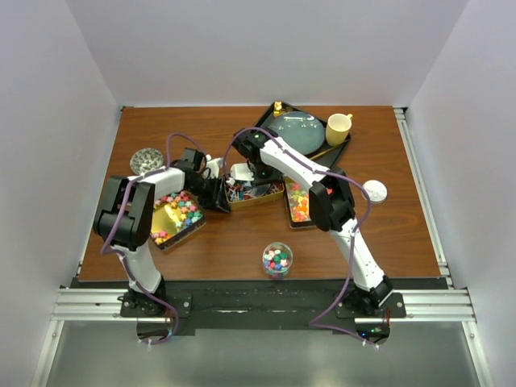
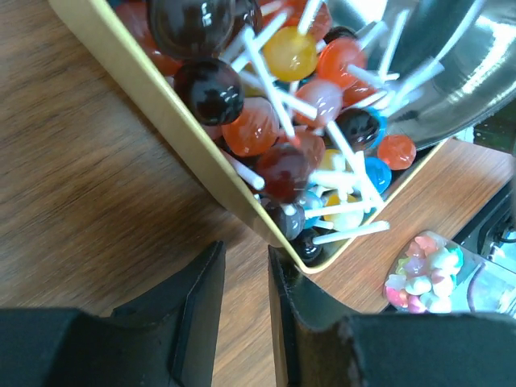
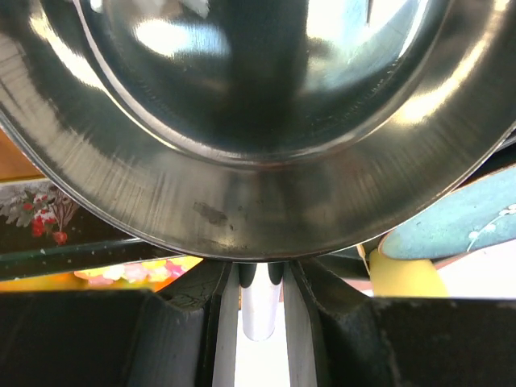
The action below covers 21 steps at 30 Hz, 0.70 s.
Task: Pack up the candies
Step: Scoop the fake candies from the storage box.
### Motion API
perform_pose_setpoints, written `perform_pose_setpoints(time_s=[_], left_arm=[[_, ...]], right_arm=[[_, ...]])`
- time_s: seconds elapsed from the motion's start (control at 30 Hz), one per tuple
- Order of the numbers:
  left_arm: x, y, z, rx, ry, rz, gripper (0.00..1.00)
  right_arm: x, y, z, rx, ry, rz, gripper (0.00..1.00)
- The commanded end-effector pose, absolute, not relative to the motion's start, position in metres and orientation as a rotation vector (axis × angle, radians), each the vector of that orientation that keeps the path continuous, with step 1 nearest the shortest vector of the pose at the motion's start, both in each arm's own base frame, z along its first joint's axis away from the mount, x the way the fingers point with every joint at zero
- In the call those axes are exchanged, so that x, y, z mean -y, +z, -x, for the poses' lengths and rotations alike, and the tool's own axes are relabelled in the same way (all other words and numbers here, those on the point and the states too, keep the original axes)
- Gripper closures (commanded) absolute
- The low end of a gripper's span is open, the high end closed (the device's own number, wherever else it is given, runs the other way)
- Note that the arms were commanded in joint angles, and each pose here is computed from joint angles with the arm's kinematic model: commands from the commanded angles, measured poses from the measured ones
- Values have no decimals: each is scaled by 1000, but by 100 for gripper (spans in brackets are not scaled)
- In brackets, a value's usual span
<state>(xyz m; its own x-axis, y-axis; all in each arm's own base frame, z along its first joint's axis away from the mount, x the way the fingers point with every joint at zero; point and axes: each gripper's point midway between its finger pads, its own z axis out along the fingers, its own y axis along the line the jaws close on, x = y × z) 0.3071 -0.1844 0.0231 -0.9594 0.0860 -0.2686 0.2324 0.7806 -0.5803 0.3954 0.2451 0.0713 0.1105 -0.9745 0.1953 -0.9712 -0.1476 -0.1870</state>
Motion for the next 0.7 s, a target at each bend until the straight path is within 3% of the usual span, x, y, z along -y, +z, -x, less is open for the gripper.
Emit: perform_pose_setpoints(time_s=[0.0,0.33,0.67], left_arm=[[195,40,-338,-2627,-926,-323,66],[181,57,-350,-2568,-967,-316,64],[172,64,-354,-2563,-968,-326,63]], right_arm=[[-248,56,-313,-2160,22,2505,100],[-257,58,-310,-2105,398,2405,100],[-252,66,-319,-2095,439,2342,100]])
